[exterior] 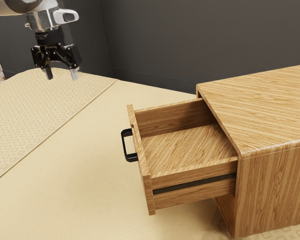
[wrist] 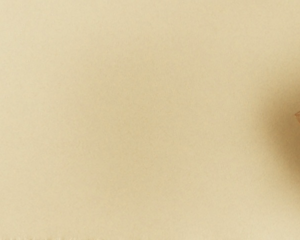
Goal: Push the drawer handle with one arm to close the drawer
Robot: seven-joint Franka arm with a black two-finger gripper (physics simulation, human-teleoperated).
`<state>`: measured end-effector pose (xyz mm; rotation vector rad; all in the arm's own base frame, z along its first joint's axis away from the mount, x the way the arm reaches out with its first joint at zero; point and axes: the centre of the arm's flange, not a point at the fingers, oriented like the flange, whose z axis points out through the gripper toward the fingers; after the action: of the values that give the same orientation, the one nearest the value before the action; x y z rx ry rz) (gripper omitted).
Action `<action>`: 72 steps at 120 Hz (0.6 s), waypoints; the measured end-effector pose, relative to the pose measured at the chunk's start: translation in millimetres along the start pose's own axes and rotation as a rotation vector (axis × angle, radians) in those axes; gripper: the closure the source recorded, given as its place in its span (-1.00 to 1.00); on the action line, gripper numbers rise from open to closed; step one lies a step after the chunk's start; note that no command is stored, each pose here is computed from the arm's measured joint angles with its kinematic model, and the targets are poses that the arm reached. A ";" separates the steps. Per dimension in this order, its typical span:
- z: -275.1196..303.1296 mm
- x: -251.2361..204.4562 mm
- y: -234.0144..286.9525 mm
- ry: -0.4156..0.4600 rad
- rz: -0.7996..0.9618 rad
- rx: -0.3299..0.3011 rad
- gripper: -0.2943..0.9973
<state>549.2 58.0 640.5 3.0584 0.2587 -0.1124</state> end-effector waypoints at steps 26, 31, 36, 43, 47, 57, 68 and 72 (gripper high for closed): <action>74.7 -48.7 2.8 -0.036 0.079 0.081 -0.54; 94.7 -42.7 13.7 -0.041 0.120 0.100 -0.53; 113.3 -38.6 20.6 -0.043 0.159 0.112 -0.52; 134.8 -54.7 23.0 -0.041 0.209 0.118 -0.50; 147.5 -65.7 20.7 -0.040 0.233 0.118 -0.48; 162.6 -69.6 26.3 -0.012 0.306 0.126 -0.36; 171.8 -59.9 47.6 0.027 0.419 0.118 -0.21; 172.8 -56.3 51.0 0.041 0.453 0.112 -0.17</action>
<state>490.9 -14.5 476.3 3.1377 -0.4521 -0.0390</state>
